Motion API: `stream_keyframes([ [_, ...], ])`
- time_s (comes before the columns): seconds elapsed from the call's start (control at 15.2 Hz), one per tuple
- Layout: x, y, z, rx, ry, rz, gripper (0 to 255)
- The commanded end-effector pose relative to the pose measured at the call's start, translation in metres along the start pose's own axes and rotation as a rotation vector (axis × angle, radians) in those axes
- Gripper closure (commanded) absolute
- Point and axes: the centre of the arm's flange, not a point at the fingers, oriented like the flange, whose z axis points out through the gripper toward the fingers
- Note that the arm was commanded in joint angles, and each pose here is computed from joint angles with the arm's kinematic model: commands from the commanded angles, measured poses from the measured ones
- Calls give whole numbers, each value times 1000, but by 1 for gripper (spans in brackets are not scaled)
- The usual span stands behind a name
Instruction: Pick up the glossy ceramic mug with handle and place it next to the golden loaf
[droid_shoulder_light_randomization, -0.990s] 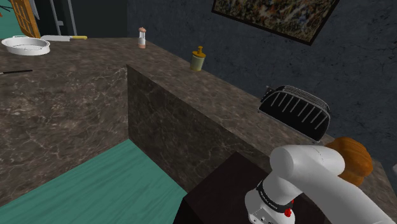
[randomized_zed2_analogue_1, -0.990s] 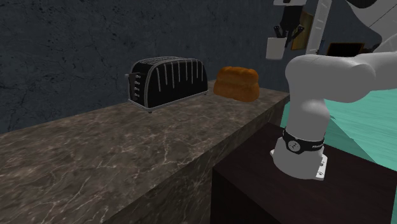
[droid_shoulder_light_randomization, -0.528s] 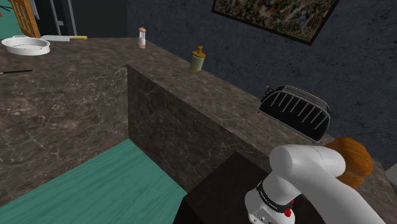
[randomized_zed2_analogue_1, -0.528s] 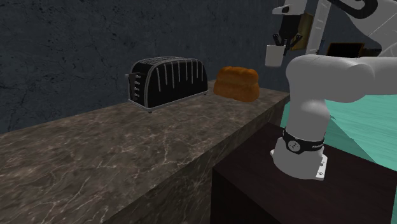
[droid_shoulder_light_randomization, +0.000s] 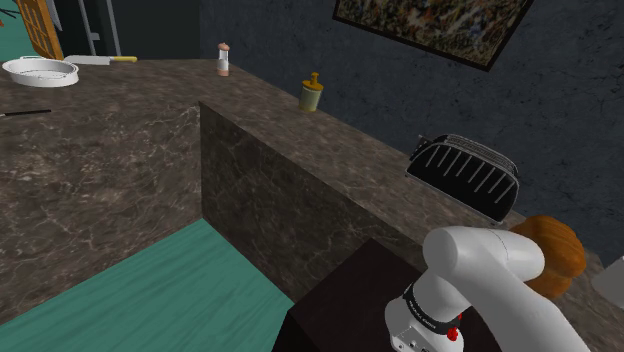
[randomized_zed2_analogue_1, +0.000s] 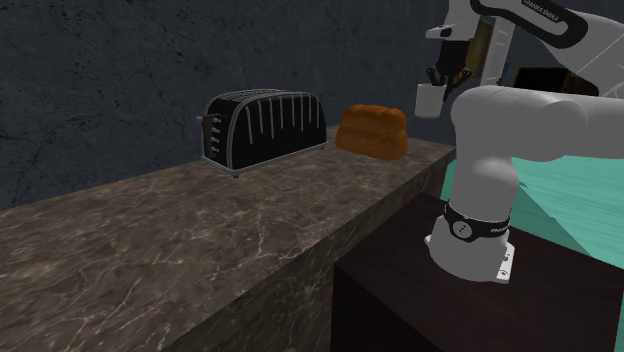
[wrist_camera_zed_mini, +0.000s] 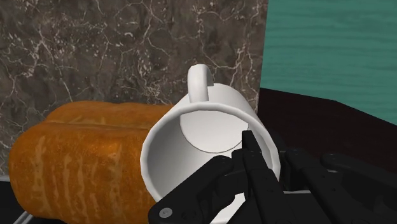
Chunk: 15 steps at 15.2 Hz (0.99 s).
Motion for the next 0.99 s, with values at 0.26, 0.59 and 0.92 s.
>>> stream_keyframes([
  [0.26, 3, -1, 32, 0, 0, 0, 255],
  [0.59, 5, -3, 58, 0, 0, 0, 255],
  [0.92, 6, -4, 85, 0, 0, 0, 255],
])
